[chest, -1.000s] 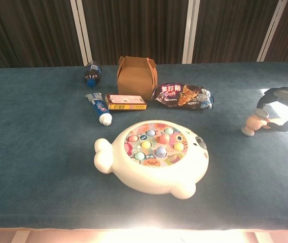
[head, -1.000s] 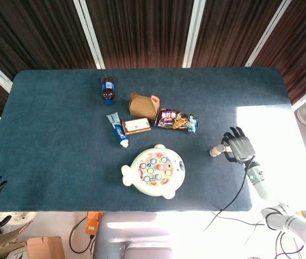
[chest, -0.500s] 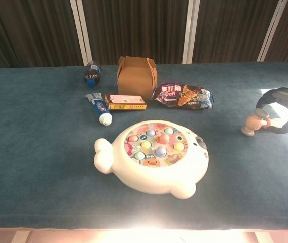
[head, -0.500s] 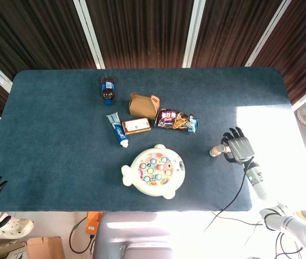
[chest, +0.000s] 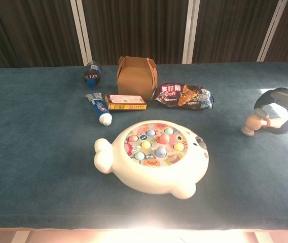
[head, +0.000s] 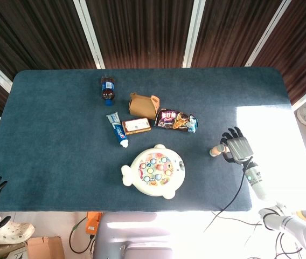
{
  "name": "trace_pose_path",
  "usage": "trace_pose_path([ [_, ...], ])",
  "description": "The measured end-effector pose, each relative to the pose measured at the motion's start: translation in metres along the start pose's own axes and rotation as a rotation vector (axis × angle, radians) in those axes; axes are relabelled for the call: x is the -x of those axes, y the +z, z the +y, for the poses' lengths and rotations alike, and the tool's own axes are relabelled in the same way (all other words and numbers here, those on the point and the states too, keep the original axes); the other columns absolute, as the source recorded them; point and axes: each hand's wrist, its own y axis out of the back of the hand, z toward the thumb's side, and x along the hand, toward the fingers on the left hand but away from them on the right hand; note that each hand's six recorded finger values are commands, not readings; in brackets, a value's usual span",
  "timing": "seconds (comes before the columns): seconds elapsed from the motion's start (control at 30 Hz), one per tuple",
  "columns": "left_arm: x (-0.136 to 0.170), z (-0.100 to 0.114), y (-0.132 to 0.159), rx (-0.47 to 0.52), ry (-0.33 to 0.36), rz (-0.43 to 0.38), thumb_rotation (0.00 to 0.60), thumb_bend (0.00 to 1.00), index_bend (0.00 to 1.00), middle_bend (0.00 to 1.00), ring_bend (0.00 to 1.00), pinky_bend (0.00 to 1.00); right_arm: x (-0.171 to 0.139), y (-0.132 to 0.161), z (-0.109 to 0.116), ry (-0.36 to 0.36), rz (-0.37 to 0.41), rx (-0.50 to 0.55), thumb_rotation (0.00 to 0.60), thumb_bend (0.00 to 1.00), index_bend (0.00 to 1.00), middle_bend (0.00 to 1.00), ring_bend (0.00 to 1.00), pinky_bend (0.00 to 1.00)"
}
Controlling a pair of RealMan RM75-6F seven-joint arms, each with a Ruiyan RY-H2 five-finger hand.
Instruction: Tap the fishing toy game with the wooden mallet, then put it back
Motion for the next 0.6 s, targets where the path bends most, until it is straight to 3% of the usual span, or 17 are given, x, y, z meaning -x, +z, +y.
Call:
trace_pose_path([
  [0.6,0.0009,-0.0003,-0.0022,-0.002,-0.004,0.007,0.600,0.13,0.00,0.00,0.00,0.07,0.0023,0.0034,-0.0019,-0.004,0.002,-0.003,0.600,0.32,0.54,0.26,0.08,0.05],
])
